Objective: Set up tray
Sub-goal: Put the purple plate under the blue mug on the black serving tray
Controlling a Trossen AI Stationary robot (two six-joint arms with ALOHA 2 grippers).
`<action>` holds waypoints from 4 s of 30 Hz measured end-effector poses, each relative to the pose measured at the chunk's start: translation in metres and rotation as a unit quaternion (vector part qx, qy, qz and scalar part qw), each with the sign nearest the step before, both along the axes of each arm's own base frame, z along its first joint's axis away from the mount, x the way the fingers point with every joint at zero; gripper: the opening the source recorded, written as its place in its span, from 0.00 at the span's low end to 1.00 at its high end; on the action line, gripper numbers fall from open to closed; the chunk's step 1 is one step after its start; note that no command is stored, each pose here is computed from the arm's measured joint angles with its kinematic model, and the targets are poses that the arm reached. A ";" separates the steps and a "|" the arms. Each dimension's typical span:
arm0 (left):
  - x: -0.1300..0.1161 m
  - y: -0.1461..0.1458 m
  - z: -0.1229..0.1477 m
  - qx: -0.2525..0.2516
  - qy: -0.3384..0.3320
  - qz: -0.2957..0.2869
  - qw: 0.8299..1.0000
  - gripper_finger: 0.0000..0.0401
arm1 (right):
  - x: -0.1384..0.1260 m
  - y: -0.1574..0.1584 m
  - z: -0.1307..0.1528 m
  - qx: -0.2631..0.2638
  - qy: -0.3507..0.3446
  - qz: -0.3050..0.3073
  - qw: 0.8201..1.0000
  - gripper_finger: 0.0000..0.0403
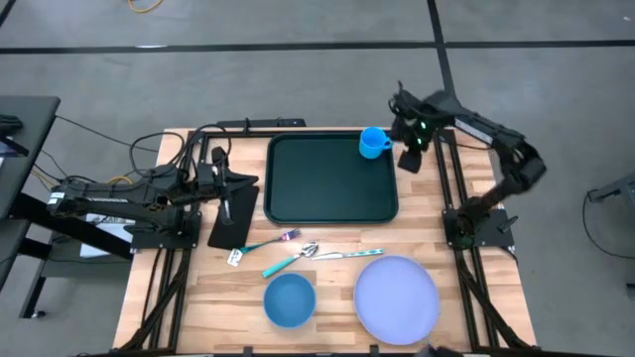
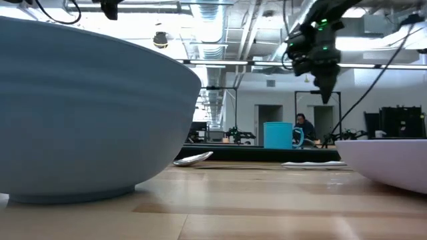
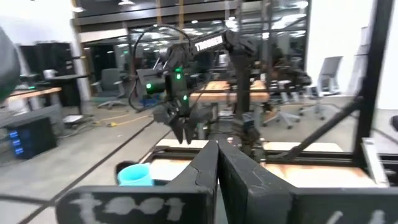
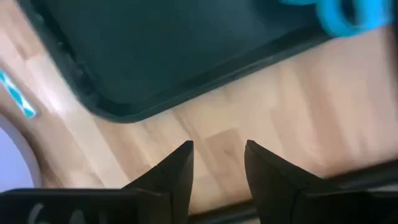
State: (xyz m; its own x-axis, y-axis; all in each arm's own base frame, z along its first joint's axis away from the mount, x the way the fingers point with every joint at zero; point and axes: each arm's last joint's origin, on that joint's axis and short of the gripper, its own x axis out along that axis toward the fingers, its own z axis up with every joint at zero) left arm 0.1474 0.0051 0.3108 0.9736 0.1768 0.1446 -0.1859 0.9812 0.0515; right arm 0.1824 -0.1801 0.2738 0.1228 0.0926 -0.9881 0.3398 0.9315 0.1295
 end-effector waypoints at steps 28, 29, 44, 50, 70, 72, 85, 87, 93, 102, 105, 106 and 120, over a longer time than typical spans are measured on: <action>0.009 -0.002 0.002 -0.002 -0.023 -0.030 0.999 0.00 | 0.022 0.203 -0.074 0.021 -0.027 0.192 0.981 0.31; 0.010 -0.002 0.002 -0.001 -0.022 -0.030 0.999 0.00 | 0.023 0.209 -0.074 0.026 -0.029 0.199 0.979 0.31; 0.012 -0.002 0.004 0.001 -0.033 -0.032 0.999 0.00 | 0.029 0.260 -0.112 0.036 0.027 0.232 0.972 0.31; 0.012 -0.002 0.004 0.001 -0.033 -0.033 0.999 0.00 | 0.032 0.262 -0.129 0.032 0.069 0.227 0.971 0.31; 0.012 -0.002 0.004 0.002 -0.033 -0.033 0.999 0.00 | 0.037 0.263 -0.134 0.034 0.061 0.237 0.969 0.16; 0.012 -0.002 0.004 0.002 -0.033 -0.033 0.999 0.00 | 0.037 0.263 -0.133 0.035 0.058 0.237 0.969 0.12; 0.012 -0.002 0.004 0.001 -0.033 -0.033 0.999 0.00 | 0.043 0.261 -0.126 0.074 0.051 0.254 0.963 0.01; 0.012 -0.002 0.004 0.001 -0.033 -0.033 0.999 0.00 | 0.046 0.259 -0.121 0.070 0.047 0.267 0.960 0.01; 0.012 -0.002 0.004 0.002 -0.034 -0.034 0.999 0.00 | 0.062 0.242 -0.098 0.042 0.037 0.297 0.953 0.01; 0.012 -0.002 0.004 0.001 -0.035 -0.033 0.999 0.00 | 0.097 0.193 -0.037 -0.031 -0.030 0.342 0.939 0.01; 0.012 -0.002 0.004 0.001 -0.035 -0.034 0.999 0.00 | 0.102 0.176 -0.015 -0.042 -0.047 0.356 0.933 0.00; 0.012 -0.002 0.004 0.001 -0.035 -0.034 0.999 0.00 | 0.102 0.170 -0.008 -0.044 -0.051 0.361 0.930 0.00; 0.012 -0.002 0.004 0.010 -0.033 -0.032 0.999 0.00 | 0.134 0.080 0.061 -0.120 -0.111 0.416 0.894 0.00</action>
State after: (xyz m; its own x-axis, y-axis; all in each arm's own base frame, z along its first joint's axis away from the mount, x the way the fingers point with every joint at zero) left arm 0.1589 0.0032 0.3147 0.9709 0.1112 0.2119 -0.1266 0.9901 0.0606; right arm 0.3165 -0.1005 0.3347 0.3057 0.0317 -0.9516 -0.4942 0.8596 -0.1301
